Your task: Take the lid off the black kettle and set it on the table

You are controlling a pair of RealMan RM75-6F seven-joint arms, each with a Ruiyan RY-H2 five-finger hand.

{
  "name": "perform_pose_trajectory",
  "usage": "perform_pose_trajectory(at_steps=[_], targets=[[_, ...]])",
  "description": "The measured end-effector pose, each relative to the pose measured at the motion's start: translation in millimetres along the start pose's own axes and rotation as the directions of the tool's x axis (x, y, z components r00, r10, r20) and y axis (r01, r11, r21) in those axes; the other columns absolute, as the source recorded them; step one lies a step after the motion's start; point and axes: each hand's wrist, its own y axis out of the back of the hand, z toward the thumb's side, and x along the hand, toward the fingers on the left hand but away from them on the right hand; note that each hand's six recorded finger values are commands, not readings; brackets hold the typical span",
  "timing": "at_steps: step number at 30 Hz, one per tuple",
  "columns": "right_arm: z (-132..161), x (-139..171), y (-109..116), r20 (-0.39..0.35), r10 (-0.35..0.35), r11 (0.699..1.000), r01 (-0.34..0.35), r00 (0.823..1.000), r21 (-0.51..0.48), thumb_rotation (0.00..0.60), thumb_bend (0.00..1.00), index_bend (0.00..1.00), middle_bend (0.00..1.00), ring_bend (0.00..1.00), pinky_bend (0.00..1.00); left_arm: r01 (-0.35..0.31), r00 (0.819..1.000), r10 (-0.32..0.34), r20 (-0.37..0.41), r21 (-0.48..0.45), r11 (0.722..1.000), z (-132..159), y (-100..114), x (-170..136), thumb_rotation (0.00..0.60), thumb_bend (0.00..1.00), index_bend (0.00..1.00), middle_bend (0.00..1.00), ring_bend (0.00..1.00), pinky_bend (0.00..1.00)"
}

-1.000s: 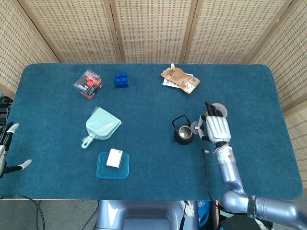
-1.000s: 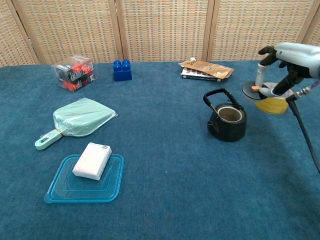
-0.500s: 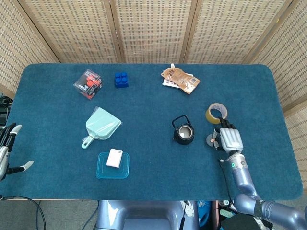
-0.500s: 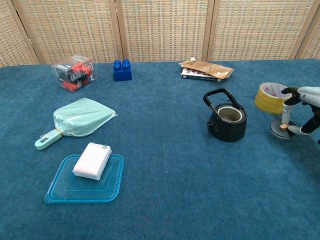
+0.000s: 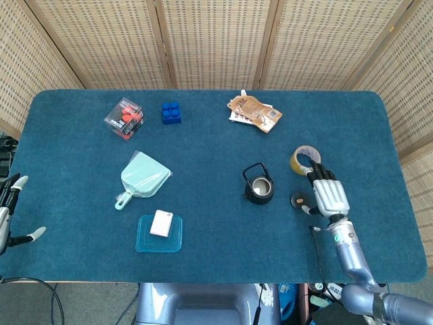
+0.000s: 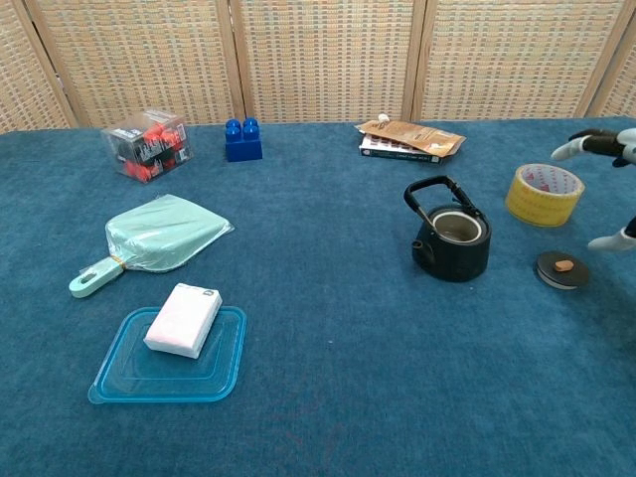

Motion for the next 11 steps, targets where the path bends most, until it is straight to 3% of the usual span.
perform_pose_trajectory(at_steps=[6,8,11], targets=[[-13,47,29,-0.097,-0.160,0.987,0.160,0.982,-0.012,0.600,0.00,0.06,0.00,0.00,0.08,-0.001,1.000,0.001,0.011,0.000,1.000,1,0,-2,0.600,0.10,0.00,0.00,0.00,0.00],[-27,68,33,-0.099,-0.212,0.977,0.211,0.972,-0.019,0.600,0.00,0.03,0.00,0.00,0.08,-0.001,1.000,0.001,0.014,0.001,1.000,2,-1,-3,0.600,0.09,0.00,0.00,0.00,0.00],[-49,103,32,-0.083,-0.235,0.972,0.236,0.968,-0.003,0.600,0.00,0.00,0.00,0.00,0.05,0.003,1.000,-0.003,0.018,0.001,1.000,3,-2,-3,0.600,0.09,0.00,0.00,0.00,0.00]])
